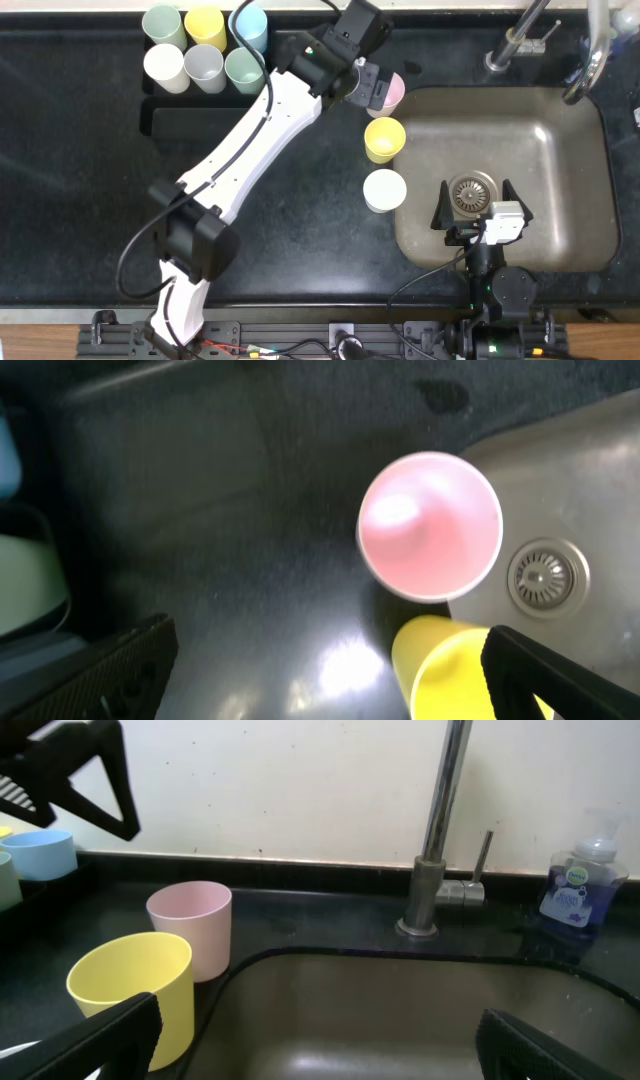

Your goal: Store Cups

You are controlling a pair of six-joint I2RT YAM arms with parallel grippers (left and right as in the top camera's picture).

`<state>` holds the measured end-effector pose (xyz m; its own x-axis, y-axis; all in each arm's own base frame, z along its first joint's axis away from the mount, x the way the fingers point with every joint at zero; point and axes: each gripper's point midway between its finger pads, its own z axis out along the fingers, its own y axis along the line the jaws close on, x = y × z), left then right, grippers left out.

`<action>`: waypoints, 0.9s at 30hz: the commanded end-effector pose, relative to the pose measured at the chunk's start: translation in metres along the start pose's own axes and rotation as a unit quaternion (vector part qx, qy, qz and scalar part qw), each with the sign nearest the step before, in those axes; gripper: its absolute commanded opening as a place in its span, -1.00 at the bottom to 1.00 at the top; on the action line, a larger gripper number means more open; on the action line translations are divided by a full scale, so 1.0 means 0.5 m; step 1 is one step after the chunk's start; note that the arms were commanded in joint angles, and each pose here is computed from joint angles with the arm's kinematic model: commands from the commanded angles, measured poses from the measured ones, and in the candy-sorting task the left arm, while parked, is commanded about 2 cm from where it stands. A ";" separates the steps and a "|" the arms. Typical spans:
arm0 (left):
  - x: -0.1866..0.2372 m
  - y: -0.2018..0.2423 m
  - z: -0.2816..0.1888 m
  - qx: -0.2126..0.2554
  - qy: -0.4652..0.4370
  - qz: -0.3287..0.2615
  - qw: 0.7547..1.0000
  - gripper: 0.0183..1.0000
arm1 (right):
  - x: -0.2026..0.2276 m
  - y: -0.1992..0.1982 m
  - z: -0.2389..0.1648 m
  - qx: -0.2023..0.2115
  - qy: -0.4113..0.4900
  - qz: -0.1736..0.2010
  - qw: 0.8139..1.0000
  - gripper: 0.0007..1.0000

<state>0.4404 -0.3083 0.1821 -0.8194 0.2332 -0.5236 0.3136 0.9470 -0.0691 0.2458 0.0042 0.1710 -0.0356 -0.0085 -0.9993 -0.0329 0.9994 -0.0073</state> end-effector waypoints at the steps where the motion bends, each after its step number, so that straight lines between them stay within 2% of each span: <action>1: -0.009 -0.010 0.036 0.007 -0.001 0.004 1.000 1.00 | -0.002 0.004 0.000 -0.005 -0.005 -0.002 1.000 1.00; 11: 0.005 0.008 0.089 0.002 0.018 -0.003 1.000 1.00 | -0.002 0.004 0.000 -0.005 -0.005 -0.002 1.000 1.00; 20: -0.014 0.002 0.124 0.025 0.004 -0.012 1.000 1.00 | -0.002 0.004 0.000 -0.005 -0.005 -0.002 1.000 1.00; 27: -0.008 0.014 0.146 0.022 0.011 -0.021 0.999 1.00 | -0.002 0.004 0.000 -0.005 -0.005 -0.002 1.000 1.00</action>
<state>0.4742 -0.3172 0.1215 -0.8439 0.2085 -0.4943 0.2989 0.9479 -0.1105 0.2458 0.0042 0.1710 -0.0356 -0.0085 -0.9993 -0.0329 0.9994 -0.0073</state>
